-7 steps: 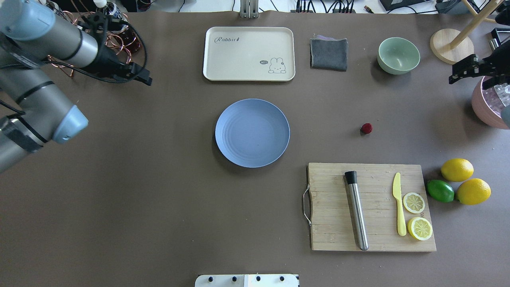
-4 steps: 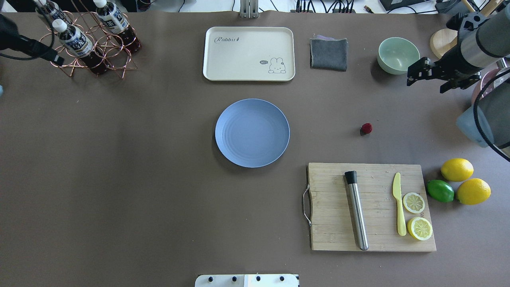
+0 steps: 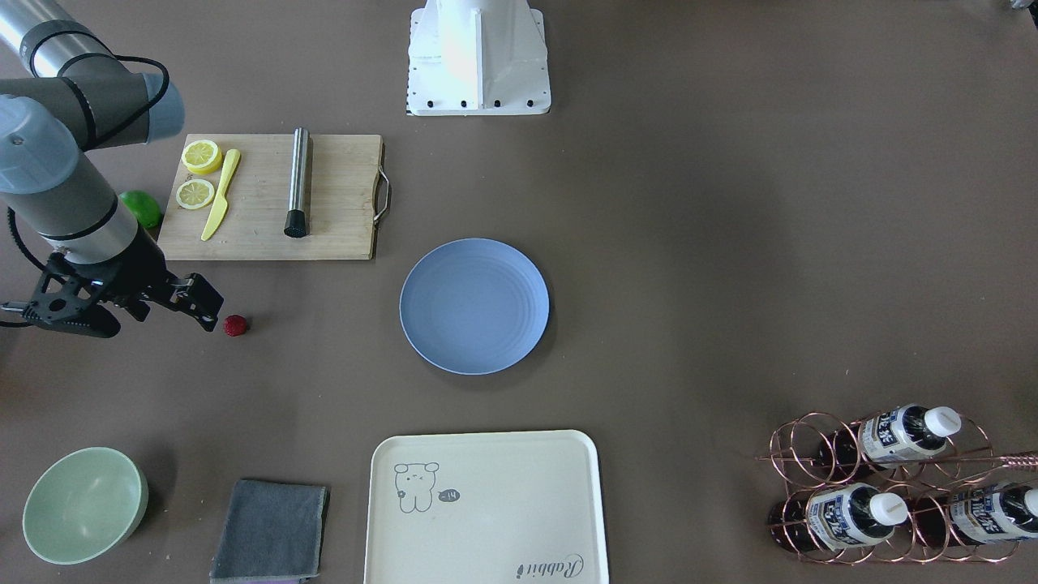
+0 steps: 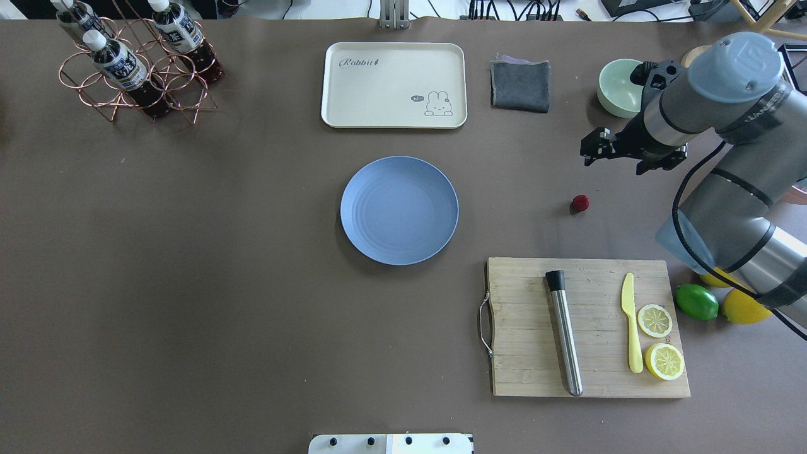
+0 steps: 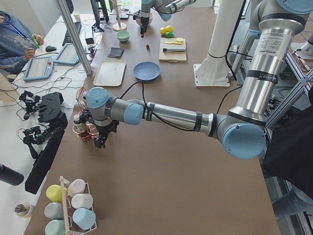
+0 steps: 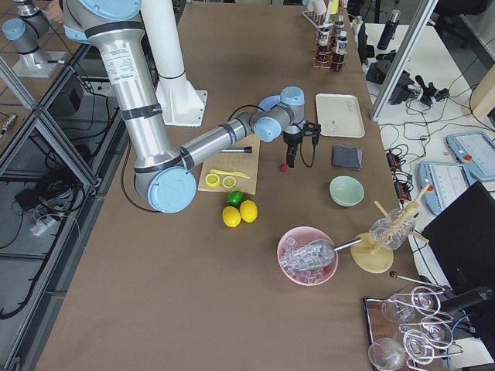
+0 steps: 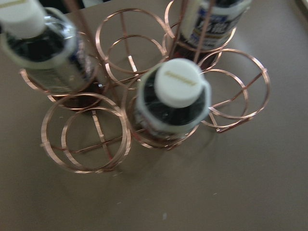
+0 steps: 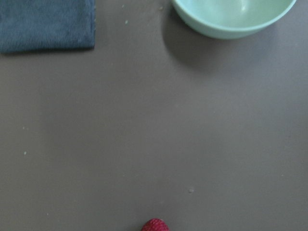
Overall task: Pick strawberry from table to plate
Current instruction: 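Lower the right gripper onto the red strawberry and close it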
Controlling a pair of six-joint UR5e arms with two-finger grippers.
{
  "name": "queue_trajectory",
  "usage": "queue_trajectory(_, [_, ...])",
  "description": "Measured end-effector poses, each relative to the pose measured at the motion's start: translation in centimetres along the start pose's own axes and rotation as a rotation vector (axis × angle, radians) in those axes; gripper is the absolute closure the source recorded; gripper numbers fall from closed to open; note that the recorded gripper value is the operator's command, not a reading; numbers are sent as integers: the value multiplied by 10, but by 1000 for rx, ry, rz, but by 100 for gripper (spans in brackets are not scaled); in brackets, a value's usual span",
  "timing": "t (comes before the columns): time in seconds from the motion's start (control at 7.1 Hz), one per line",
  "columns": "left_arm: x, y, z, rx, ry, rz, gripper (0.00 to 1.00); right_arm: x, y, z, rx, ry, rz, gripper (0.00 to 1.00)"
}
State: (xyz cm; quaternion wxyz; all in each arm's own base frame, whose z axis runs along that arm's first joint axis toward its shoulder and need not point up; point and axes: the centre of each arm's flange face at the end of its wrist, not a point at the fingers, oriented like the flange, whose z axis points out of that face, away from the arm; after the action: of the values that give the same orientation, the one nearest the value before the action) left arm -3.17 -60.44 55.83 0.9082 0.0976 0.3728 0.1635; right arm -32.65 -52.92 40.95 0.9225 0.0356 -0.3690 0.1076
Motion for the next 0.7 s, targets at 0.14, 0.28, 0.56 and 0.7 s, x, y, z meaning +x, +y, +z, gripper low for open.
queue_trajectory(0.14, [-11,13,-8,-45,12,-48,1,-14,19,17,-15,13,-42,0])
queue_trajectory(0.28, [-14,23,-15,-57,14,-69,1,-23,33,30,-33,23,-93,0])
queue_trajectory(0.56, [-17,35,-15,-66,21,-88,1,-22,38,44,-52,39,-186,0])
queue_trajectory(0.7, [-18,40,-13,-70,25,-93,1,-16,31,48,-54,52,-197,1])
